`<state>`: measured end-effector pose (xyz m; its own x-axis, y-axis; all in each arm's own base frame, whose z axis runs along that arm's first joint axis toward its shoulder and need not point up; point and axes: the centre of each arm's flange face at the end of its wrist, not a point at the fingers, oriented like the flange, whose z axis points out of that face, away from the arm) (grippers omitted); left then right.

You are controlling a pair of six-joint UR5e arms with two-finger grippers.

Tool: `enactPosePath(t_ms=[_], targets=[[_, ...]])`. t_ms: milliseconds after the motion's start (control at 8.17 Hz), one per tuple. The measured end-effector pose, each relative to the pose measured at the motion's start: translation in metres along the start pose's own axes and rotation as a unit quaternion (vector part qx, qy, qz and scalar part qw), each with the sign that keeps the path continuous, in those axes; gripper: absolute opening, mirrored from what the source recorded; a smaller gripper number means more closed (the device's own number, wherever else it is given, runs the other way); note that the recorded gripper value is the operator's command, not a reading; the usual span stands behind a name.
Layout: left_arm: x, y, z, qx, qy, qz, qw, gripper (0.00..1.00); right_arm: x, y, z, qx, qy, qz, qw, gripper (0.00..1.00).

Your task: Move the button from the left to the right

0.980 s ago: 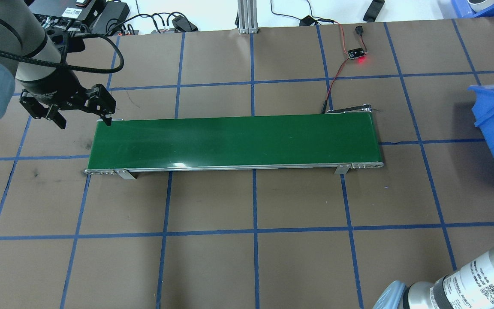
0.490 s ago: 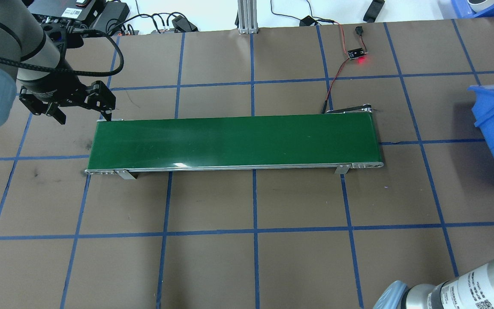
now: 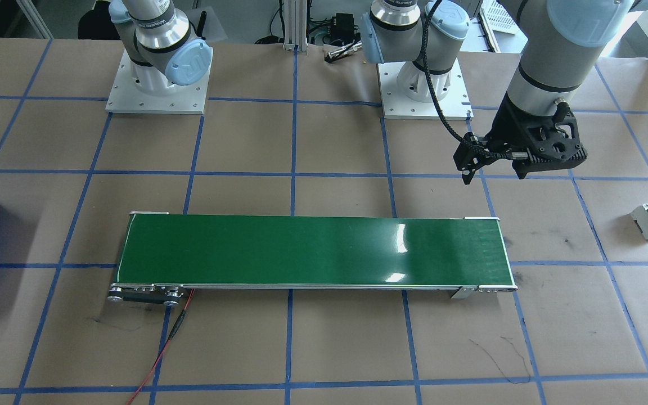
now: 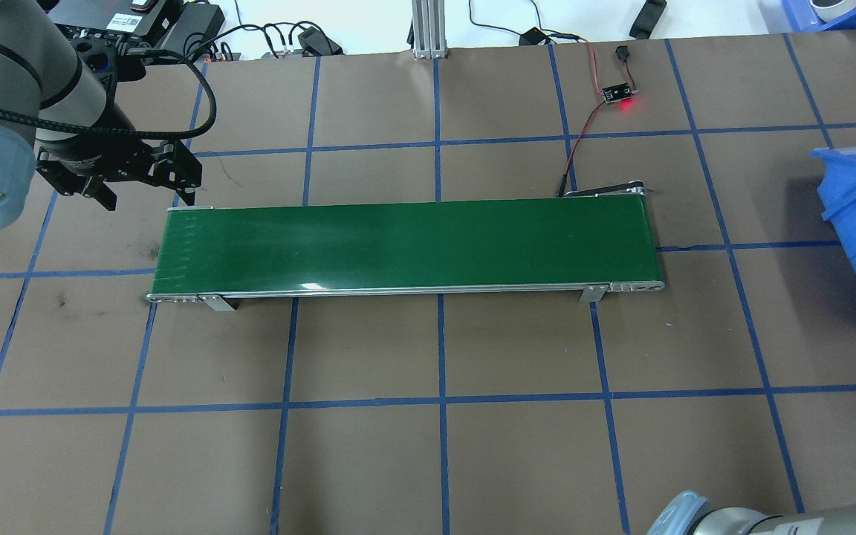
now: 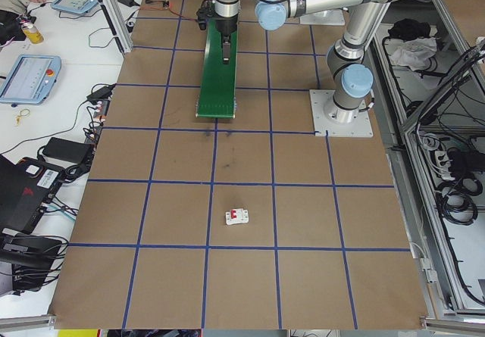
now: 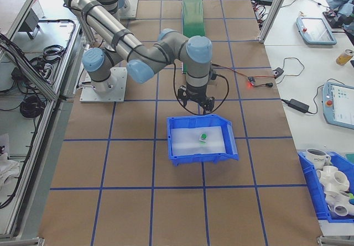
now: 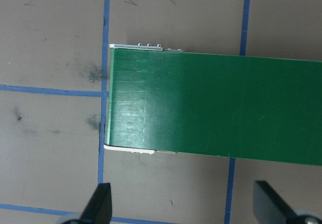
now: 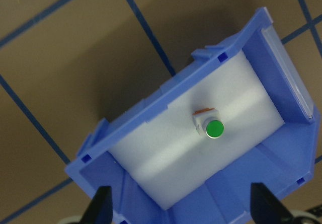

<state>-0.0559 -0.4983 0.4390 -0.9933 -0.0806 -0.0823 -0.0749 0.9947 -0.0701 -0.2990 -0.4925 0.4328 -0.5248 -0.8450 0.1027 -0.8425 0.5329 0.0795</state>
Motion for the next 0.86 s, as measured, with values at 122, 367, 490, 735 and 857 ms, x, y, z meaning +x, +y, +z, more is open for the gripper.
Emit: enactPosePath(t_ms=[122, 367, 490, 735, 857], targets=[[0.000, -0.001, -0.002, 0.007, -0.001, 0.000, 1.000, 1.00, -0.025, -0.022, -0.041, 0.016, 0.001, 0.067, 0.998, 1.00], [-0.002, -0.001, -0.006, 0.014, -0.002, -0.001, 1.000, 1.00, -0.071, -0.092, -0.099, 0.032, 0.006, 0.162, 0.986, 1.00], [-0.002, 0.001, -0.008, 0.015, -0.004, -0.001, 1.000, 1.00, -0.094, -0.136, -0.125, 0.040, 0.013, 0.187, 0.982, 1.00], [-0.002, 0.011, -0.016, 0.008, -0.004, -0.001, 1.000, 1.00, -0.150, -0.232, -0.159, 0.051, -0.005, 0.264, 0.963, 1.00], [-0.002, 0.016, -0.021, 0.007, -0.004, -0.001, 1.000, 1.00, -0.183, -0.279, -0.167, 0.054, -0.016, 0.302, 0.952, 1.00]])
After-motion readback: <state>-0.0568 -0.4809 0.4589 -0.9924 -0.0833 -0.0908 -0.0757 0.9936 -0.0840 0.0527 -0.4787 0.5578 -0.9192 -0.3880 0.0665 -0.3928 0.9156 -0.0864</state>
